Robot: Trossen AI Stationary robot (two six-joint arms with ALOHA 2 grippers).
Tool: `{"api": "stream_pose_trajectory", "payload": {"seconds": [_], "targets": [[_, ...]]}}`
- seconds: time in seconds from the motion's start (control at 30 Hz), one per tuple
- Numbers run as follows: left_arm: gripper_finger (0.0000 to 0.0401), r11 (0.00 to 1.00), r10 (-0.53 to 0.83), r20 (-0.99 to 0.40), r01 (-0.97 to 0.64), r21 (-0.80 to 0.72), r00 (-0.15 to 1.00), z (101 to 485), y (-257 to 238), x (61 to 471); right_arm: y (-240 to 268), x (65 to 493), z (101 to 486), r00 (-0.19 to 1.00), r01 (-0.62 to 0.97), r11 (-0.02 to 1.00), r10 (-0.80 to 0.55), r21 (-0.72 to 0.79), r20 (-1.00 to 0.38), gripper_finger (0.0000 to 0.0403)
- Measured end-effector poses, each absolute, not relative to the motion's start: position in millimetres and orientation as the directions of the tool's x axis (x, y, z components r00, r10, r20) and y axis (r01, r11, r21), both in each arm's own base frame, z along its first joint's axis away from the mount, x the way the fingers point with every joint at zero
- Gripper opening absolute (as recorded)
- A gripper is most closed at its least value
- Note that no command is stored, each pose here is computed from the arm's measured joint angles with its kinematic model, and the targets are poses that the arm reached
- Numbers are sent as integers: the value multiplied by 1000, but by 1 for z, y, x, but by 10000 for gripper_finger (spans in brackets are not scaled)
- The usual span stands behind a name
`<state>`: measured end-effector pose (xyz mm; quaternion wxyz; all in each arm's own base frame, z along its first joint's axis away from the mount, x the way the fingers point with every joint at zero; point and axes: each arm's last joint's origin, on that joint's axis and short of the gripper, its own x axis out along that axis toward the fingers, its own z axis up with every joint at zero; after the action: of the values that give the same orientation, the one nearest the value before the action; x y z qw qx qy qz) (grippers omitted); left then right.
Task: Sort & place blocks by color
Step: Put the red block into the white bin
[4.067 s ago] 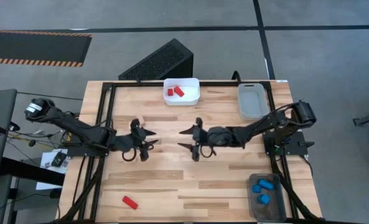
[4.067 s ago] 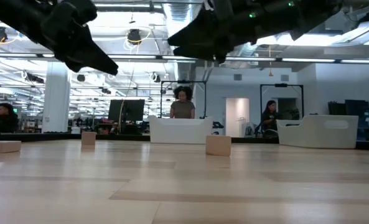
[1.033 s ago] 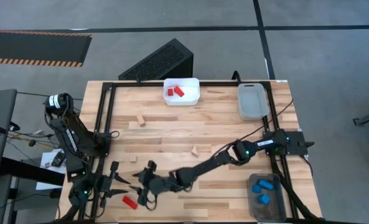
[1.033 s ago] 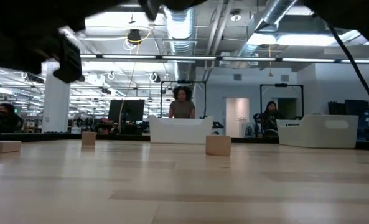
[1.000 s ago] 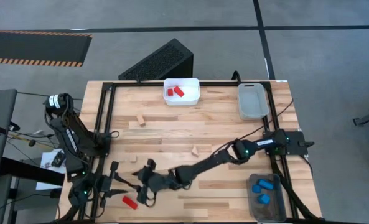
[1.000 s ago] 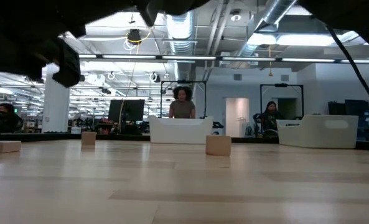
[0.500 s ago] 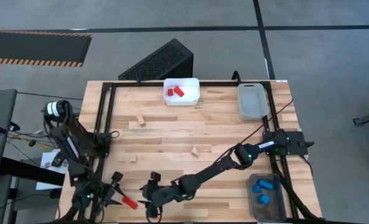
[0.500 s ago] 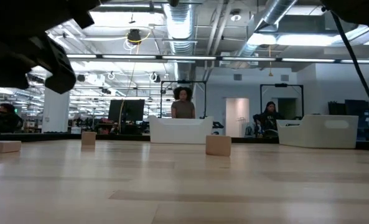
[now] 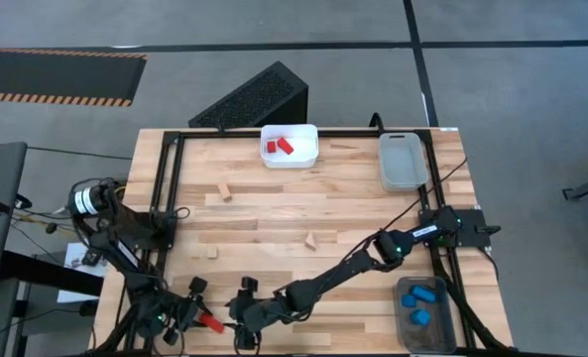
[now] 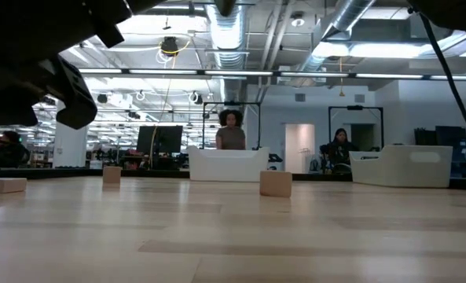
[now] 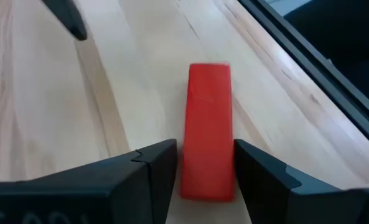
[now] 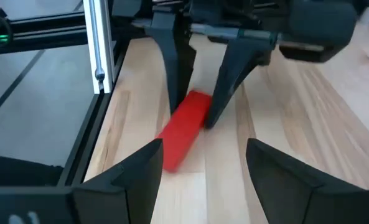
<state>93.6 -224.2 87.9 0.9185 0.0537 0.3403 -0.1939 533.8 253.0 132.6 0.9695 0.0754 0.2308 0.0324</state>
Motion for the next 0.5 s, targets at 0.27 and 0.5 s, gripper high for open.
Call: {"api": "stream_pose_trajectory", "payload": {"seconds": [0.27,0.5], "targets": [[131,952,-252,-623,305,-22,740,88,-219,101,253,534,132,891,-19,984,96,175,-444,253],[83,975,-199,-618,215,-50,760,88,-213,112,250,529,124,843,19,988,68,156,-533,253]]}}
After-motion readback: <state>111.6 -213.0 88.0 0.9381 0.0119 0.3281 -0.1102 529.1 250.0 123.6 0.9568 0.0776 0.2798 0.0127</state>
